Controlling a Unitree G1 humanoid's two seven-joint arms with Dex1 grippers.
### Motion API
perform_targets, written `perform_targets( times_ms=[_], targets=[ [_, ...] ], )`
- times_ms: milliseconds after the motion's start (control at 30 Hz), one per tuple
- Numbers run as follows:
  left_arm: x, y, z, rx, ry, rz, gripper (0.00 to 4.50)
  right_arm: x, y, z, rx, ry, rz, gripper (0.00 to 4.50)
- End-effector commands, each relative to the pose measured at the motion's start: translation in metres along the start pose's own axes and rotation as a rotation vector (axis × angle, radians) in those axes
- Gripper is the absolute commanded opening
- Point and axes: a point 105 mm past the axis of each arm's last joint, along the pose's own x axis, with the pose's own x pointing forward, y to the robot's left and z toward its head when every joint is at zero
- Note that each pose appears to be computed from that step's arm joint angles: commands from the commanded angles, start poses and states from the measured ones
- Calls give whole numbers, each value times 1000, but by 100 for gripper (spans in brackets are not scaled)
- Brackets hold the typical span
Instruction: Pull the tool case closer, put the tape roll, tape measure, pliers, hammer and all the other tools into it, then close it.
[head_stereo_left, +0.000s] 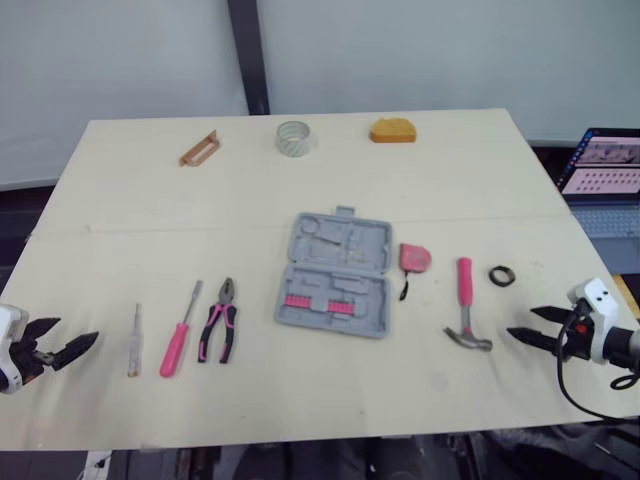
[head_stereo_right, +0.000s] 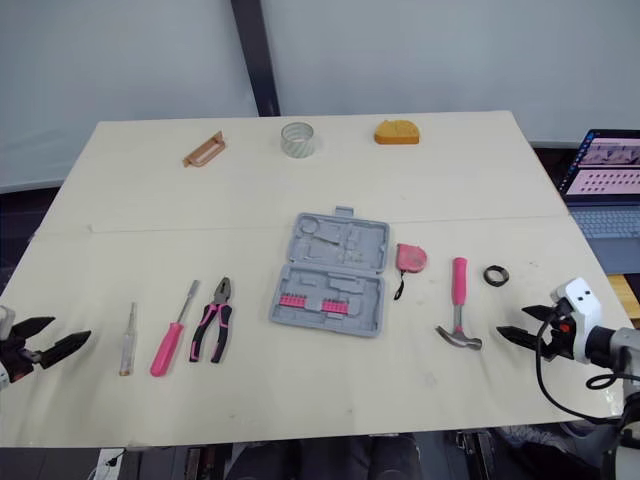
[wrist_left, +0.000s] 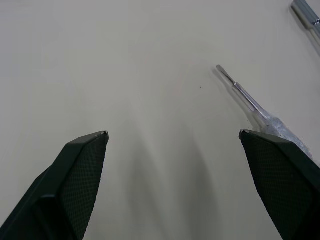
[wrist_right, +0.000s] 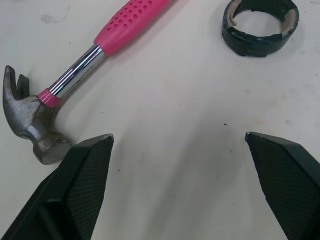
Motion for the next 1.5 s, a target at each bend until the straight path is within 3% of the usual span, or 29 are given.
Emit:
perform_targets(
  times_ms=[33,233,433,533,633,700,733,867,967,1100,1500],
  targets=[
    [-5,6,8,43,-12,17,450,-12,-1,27,41,-115,5,446],
    [25,-22,47,115,-118,-125,450,12,48,74,33,-244,131,446],
    [87,-102,105,198,-210,-384,450,55,92,99,-23,-289,176,446],
    [120,-160,143,235,-278,-504,450,74,103,108,-76,-301,166,446],
    [134,-187,161,247,-305,-554,450,87,107,114,-104,-306,144,360],
    [142,-201,170,255,-316,-577,398,96,110,115,-123,-293,140,266],
    [147,-208,174,254,-322,-588,367,102,111,112,-138,-273,137,216],
    [163,-229,173,291,-291,-634,160,117,115,105,-179,-224,119,3],
    [171,-233,173,292,-284,-635,6,122,117,105,-185,-221,116,0],
    [183,-230,161,352,-236,-595,2,130,123,105,-202,-208,120,0],
    [197,-240,154,331,-230,-596,2,144,128,109,-235,-187,114,0]
  ],
)
